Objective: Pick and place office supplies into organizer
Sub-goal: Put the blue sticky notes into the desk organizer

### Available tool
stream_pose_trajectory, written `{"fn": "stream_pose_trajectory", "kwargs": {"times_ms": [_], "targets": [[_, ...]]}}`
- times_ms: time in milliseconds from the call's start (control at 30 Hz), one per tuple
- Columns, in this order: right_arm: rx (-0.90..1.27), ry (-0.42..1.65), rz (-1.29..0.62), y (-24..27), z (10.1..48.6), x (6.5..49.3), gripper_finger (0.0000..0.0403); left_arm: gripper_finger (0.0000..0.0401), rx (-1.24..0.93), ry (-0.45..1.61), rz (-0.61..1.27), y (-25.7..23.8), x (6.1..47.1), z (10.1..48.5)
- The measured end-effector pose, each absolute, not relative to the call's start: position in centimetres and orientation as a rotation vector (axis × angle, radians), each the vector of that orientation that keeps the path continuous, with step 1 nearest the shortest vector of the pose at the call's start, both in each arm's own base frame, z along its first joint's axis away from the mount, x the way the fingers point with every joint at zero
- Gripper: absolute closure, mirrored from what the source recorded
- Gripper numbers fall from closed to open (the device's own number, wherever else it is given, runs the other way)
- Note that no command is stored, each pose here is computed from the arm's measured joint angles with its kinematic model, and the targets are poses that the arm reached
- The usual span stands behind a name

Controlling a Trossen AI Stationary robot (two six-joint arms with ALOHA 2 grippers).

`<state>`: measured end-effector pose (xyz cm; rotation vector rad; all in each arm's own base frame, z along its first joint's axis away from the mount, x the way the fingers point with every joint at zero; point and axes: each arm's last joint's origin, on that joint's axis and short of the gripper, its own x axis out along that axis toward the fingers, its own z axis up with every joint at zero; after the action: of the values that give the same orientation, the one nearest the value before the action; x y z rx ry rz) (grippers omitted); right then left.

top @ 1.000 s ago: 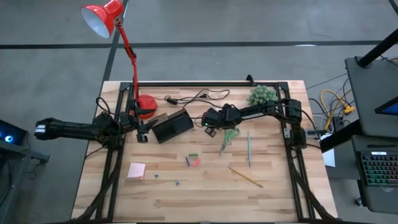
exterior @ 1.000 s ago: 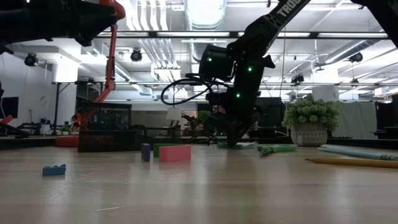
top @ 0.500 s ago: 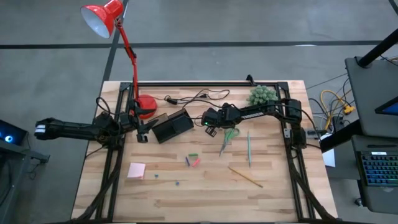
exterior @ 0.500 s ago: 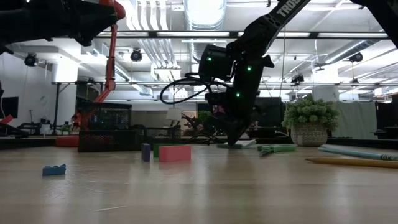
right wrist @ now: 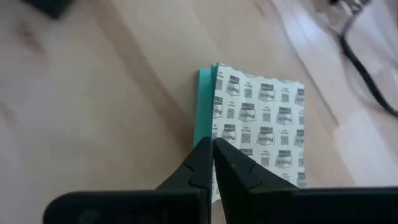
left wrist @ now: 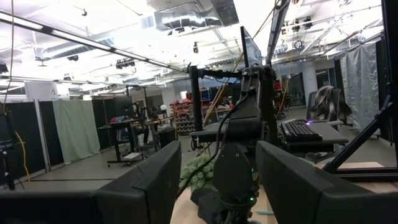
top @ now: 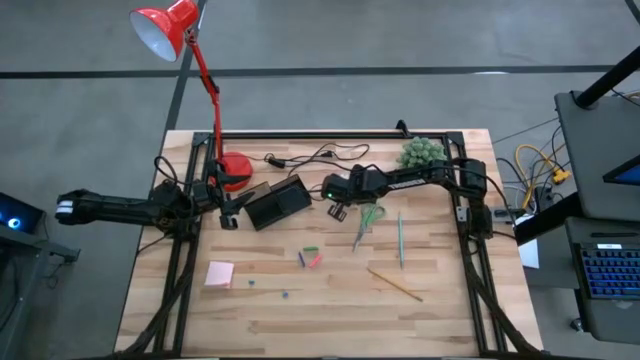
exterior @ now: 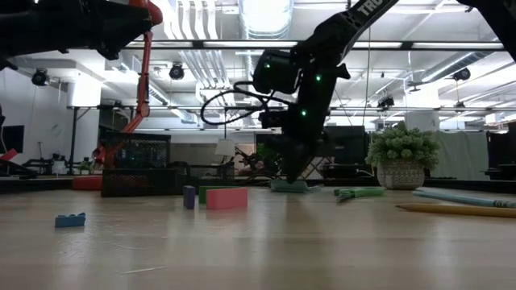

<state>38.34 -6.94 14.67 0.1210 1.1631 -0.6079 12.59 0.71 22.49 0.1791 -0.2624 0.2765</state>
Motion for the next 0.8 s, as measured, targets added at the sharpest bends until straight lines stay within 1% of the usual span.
{"fn": "stream_pose_trajectory", "kwargs": {"times_ms": [200,600,800], "targets": [[0.128,1.156,-0.525,-6.8,15.8,38.5,0.0395,0.0205,0.179,-0.261,0.276,0.7,12.6,22.5],[0.114,1.138,-0.504,-6.6,18.1,37.7,0.0395,0.0205,0.179,-0.261,0.277,0.7,12.6,22.5],[0.131,1.122,-0.462,-6.5,19.0,37.5,0.0395,0.0205,0.179,-0.261,0.277,0.7,12.6,22.5]]}}
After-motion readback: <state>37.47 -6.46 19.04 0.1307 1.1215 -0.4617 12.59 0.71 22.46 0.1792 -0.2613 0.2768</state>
